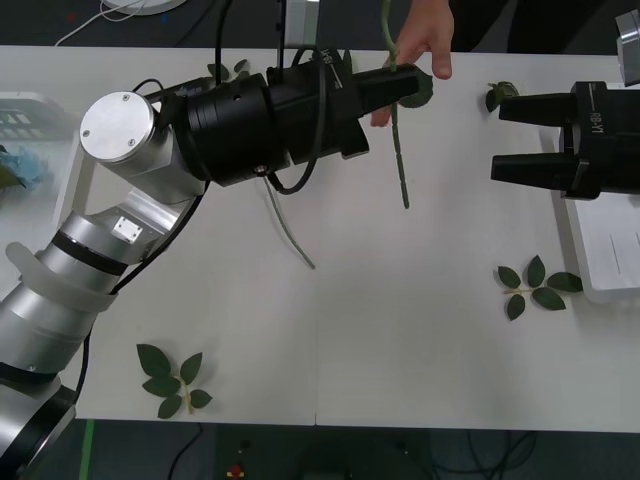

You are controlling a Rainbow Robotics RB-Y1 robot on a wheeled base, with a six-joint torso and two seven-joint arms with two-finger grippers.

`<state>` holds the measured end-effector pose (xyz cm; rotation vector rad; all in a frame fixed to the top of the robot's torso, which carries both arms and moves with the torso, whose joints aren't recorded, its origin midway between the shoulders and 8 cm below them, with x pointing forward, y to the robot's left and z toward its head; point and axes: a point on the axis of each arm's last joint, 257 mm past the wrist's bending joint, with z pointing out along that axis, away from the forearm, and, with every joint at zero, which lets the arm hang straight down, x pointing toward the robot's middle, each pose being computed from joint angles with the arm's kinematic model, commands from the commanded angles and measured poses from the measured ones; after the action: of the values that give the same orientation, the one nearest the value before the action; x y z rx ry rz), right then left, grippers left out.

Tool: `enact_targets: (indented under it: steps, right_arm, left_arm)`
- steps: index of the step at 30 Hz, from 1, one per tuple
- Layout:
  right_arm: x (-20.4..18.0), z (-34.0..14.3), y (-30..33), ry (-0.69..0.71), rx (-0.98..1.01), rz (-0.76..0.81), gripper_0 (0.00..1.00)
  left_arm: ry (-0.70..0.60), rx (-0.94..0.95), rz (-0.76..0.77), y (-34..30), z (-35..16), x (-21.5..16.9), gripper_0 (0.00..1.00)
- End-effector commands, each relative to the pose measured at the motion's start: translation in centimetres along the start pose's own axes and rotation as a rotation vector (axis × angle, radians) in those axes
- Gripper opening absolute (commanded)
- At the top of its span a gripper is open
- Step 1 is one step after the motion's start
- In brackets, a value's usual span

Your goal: Place the red flowers into the right box and the blue flowers into the left box. If a person shows an open palm, hand one flower to the person first, then continue sorting.

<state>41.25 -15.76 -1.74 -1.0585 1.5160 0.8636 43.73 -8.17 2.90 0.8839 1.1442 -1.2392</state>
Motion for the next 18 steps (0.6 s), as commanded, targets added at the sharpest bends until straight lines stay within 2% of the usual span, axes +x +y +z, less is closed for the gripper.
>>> enact_targets:
  steps: [1,9,18]
  right_arm:
    - [0.1,0.2,0.2,-0.02,-0.008,0.02,1.0]
    - [0.9,1.7,-0.4,-0.034,0.011,0.061,1.0]
    - [-0.6,4.8,-0.5,-0.108,-0.042,0.15,1.0]
  left_arm:
    - [-0.012,0.025,0.076,-0.5,1.1,-2.2,0.0]
    - [-0.016,0.045,0.063,-1.1,1.6,-2.3,0.0]
    - [-0.006,0.029,0.045,-1.5,4.0,-1.4,0.0]
